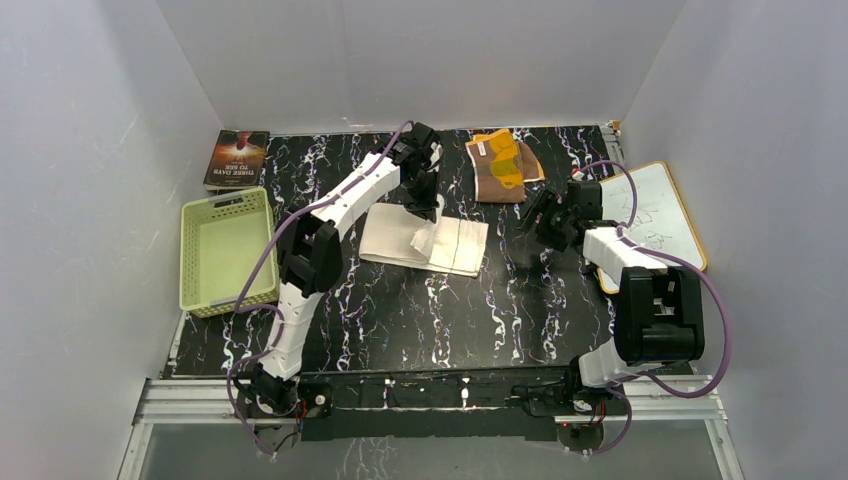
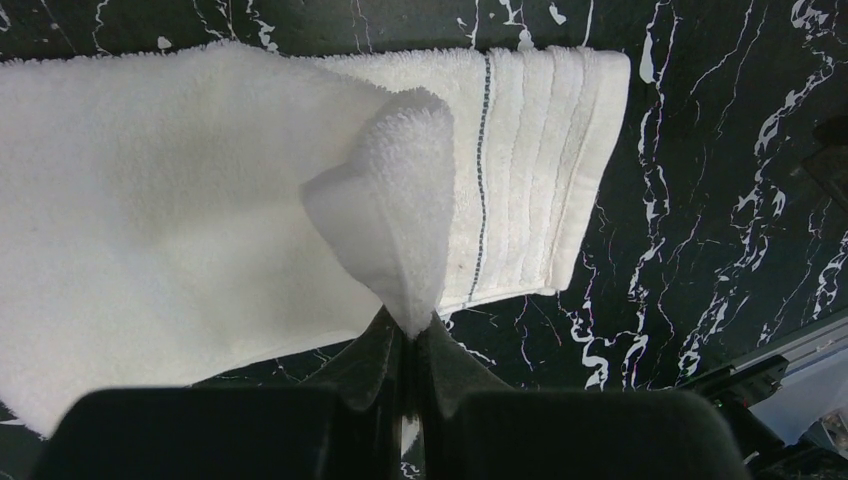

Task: Roll the towels
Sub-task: Fold the towel at the center of the board.

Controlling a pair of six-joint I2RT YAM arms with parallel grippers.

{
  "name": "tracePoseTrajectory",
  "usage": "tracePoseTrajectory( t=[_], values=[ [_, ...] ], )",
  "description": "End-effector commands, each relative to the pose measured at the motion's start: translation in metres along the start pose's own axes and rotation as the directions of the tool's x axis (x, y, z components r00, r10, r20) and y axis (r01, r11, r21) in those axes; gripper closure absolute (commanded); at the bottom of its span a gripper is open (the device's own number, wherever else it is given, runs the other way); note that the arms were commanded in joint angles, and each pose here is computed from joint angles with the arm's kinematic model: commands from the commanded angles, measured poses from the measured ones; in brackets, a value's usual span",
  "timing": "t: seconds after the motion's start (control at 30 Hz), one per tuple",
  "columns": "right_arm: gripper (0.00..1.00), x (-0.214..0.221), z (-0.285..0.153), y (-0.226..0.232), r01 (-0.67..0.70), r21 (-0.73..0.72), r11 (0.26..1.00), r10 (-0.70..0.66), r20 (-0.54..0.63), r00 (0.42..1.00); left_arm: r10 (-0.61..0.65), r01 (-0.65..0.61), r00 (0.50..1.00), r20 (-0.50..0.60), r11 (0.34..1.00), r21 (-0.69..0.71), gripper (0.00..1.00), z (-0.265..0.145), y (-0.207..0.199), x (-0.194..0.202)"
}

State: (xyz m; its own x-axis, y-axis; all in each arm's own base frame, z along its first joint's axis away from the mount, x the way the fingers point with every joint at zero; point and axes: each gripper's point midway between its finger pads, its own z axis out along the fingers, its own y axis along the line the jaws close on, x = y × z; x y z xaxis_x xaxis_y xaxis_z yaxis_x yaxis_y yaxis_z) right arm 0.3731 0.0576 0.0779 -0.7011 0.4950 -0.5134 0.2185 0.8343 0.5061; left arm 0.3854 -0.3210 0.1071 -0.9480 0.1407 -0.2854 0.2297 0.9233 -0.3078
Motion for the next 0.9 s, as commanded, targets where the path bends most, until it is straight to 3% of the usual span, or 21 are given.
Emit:
tracePoseTrajectory(
  t=[0.0, 0.87],
  values=[
    [0.34, -0.01, -0.004, 0.003, 0.031, -0.013, 0.999, -0.03, 0.04, 0.999, -0.012, 0.011, 1.0, 0.016, 0.997, 0.07, 1.0, -0.018, -0.023, -0.005],
    [0.34, 0.004, 0.005, -0.003, 0.029, -0.021, 0.999, -0.029, 0.002, 1.0, -0.031, 0.026, 0.999, 0.031, 0.985, 0.17, 1.0, -0.025, -0.052, -0.013]
  ],
)
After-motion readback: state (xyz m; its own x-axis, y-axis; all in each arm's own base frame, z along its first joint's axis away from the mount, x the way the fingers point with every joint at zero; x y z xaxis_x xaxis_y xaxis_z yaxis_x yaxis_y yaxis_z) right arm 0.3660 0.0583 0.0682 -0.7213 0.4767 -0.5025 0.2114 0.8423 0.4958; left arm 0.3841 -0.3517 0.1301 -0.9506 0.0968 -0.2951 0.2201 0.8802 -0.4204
